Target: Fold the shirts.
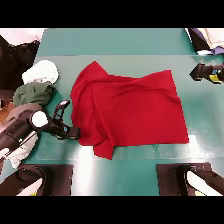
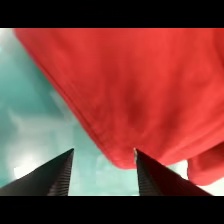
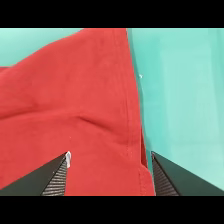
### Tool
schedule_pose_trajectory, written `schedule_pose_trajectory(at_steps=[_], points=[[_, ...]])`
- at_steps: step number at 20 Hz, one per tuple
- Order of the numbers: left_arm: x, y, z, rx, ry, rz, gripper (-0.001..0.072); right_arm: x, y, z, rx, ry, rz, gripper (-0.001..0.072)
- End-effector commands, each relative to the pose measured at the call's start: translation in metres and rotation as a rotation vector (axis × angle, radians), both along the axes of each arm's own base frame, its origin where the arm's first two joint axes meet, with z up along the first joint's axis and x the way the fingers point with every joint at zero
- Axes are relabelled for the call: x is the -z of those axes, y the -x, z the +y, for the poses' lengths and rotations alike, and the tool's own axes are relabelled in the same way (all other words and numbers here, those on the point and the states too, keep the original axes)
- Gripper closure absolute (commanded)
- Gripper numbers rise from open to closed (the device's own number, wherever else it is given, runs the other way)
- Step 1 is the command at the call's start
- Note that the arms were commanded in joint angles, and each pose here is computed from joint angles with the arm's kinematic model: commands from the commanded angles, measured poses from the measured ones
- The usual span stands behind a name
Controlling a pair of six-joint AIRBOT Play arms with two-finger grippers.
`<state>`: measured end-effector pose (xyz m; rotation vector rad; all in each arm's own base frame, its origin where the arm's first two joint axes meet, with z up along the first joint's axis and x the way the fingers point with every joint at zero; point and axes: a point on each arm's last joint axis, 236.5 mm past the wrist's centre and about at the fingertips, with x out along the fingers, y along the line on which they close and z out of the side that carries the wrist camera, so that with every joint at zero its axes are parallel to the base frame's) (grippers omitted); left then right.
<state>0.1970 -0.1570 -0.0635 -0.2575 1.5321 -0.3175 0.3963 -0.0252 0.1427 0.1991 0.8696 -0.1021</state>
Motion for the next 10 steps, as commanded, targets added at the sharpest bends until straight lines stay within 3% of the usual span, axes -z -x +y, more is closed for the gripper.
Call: schedule_pose_trajectory(at_steps=[1, 10], points=[[0.006, 0.017, -0.02, -0.031, 0.084, 0.048, 0.0239, -0.006, 0.003, 0.0, 0.0, 0.001, -0.015, 0.0134], [0.006, 0.032, -0.039, -0.018, 0.186, 0.088, 0.0241, -0.005, 0.004, 0.001, 0.0, -0.002, -0.011, 0.0135]])
